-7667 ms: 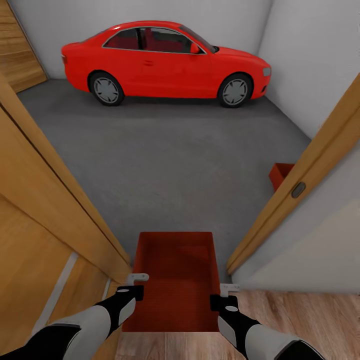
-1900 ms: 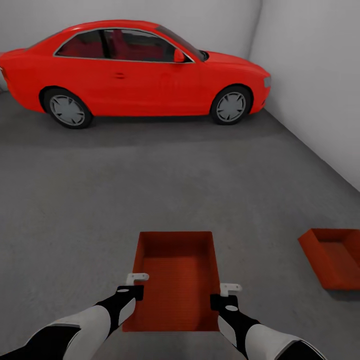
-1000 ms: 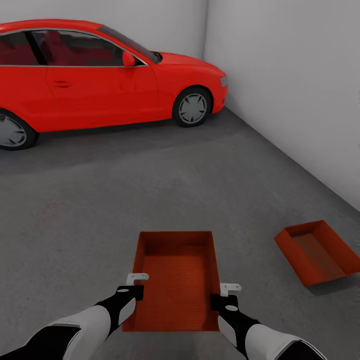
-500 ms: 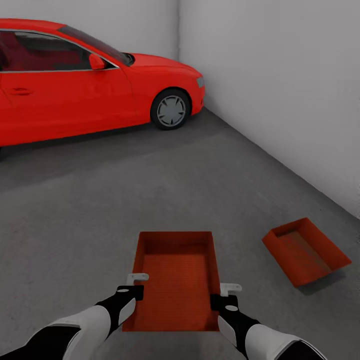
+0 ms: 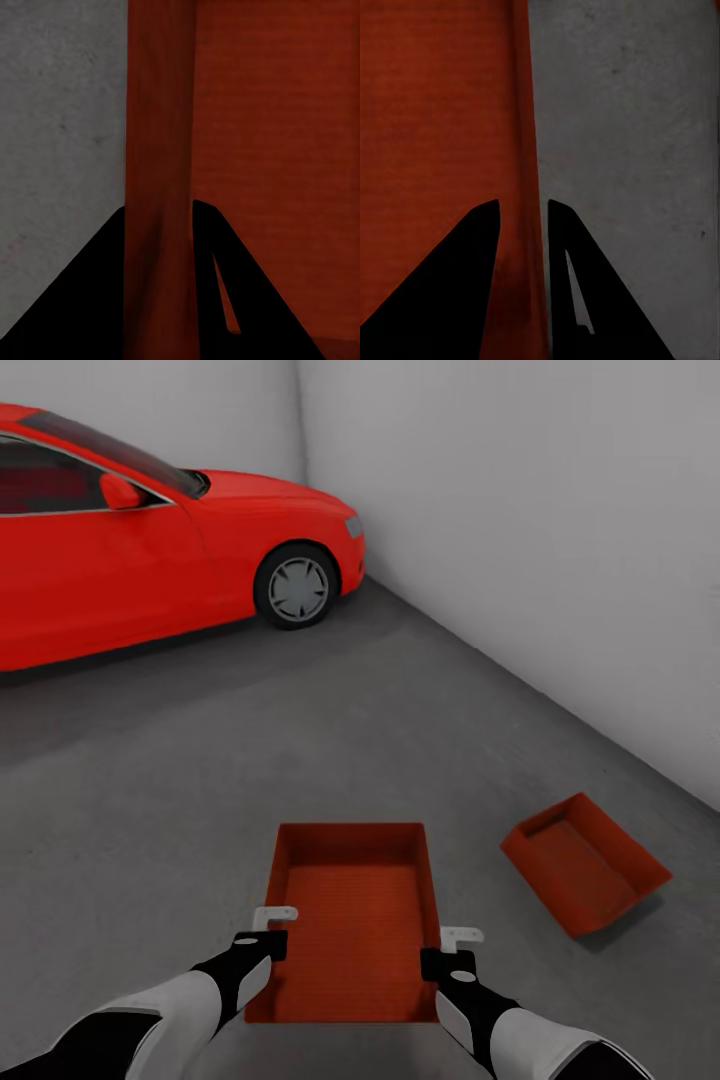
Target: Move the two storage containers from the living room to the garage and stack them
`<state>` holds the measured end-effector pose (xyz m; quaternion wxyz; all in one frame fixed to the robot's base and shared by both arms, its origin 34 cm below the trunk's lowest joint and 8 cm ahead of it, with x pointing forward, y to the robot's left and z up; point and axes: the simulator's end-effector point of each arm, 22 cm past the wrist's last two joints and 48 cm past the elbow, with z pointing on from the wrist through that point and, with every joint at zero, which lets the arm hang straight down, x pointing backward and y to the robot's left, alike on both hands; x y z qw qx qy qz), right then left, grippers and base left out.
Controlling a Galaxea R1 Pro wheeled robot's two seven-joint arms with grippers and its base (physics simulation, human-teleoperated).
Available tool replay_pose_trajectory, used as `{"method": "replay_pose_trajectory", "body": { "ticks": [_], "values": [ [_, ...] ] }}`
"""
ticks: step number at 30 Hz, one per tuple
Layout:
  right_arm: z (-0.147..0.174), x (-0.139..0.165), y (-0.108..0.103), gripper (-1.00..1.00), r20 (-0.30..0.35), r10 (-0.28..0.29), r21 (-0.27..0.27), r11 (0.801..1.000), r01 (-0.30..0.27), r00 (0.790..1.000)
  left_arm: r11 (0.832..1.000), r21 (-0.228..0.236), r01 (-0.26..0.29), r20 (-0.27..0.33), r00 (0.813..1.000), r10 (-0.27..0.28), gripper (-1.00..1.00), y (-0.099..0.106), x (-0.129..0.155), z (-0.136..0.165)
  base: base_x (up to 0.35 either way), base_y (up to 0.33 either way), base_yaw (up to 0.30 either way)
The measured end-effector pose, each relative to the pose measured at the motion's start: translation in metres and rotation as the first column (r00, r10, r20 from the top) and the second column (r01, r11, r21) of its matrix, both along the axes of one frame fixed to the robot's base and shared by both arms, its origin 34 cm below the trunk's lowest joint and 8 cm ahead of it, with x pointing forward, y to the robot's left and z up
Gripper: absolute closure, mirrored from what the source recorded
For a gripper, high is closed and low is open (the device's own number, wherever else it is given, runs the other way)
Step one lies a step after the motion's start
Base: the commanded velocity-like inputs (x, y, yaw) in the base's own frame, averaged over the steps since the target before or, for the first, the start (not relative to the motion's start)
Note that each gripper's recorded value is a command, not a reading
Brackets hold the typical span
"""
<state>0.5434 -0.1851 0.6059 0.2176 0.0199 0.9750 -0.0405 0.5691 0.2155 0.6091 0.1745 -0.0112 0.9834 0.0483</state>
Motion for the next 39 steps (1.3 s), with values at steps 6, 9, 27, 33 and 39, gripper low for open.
{"method": "replay_pose_trajectory", "body": {
  "ticks": [6,9,27,33,39],
  "values": [
    [0.0000,0.0001,-0.0001,1.00,0.000,0.000,0.000,1.000,0.000,1.000,1.000,0.000,0.000,0.000,1.000,0.000,1.00,-0.0001,0.0001,0.0000,0.323,0.000,-0.242],
    [0.0000,0.0001,0.0000,1.00,0.000,0.000,0.000,1.000,0.000,1.000,1.000,0.000,0.000,0.000,1.000,0.000,1.00,0.0000,0.0000,0.0000,0.323,0.000,-0.239],
    [0.0000,0.0000,0.0000,1.00,0.000,0.000,0.000,1.000,0.000,1.000,1.000,0.000,0.000,0.000,1.000,0.000,1.00,0.0000,0.0000,0.0000,0.322,0.000,-0.040],
    [0.0000,0.0001,0.0000,1.00,0.000,0.000,0.000,1.000,0.000,1.000,1.000,0.000,0.000,0.000,1.000,0.000,1.00,0.0000,0.0001,0.0000,0.322,0.000,0.000],
    [0.0000,0.0001,0.0000,1.00,0.000,0.000,0.000,1.000,0.000,1.000,1.000,0.000,0.000,0.000,1.000,0.000,1.00,0.0000,0.0001,0.0000,0.322,0.000,0.000]
  ]
}}
